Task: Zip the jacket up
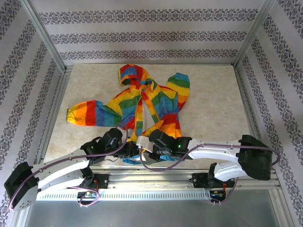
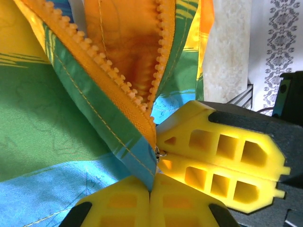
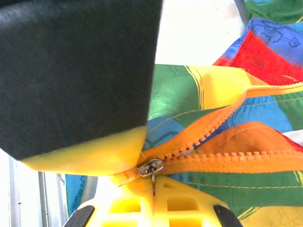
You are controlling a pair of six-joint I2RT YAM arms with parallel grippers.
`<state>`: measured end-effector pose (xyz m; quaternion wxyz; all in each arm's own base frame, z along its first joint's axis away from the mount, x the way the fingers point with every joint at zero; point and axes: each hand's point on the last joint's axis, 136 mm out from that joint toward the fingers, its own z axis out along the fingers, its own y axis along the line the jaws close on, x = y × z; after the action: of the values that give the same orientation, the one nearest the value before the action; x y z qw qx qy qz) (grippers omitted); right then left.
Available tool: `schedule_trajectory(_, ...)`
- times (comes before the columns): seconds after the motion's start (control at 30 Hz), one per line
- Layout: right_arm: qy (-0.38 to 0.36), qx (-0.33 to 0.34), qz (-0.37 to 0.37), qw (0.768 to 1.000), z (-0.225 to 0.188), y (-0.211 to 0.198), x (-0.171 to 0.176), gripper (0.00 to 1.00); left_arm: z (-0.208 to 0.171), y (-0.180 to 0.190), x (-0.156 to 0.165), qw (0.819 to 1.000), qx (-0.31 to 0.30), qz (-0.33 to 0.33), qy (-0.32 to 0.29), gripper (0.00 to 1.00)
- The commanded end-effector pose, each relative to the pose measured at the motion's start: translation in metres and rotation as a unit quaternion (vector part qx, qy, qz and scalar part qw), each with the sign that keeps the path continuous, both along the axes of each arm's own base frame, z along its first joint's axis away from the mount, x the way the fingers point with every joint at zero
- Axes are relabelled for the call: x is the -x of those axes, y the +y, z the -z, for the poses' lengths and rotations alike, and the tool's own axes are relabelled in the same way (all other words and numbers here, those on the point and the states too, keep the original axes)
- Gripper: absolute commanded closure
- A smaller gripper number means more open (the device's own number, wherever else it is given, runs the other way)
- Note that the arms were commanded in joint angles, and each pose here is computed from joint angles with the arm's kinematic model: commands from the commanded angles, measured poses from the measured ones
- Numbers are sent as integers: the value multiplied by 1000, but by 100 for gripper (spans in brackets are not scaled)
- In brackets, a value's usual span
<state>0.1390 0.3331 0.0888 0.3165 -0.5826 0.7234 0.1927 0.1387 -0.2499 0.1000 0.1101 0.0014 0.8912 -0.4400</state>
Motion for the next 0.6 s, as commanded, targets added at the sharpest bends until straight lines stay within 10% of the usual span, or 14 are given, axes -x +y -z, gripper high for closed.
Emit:
schedule_trajectory(0.0, 2, -10, 25, 1000, -9, 2, -11, 100, -3, 2, 10, 999, -20, 26, 1, 100)
schedule_trajectory(0.57, 15, -9, 39, 999, -18, -5, -31, 100, -13, 14, 31, 995, -53, 79, 13, 100)
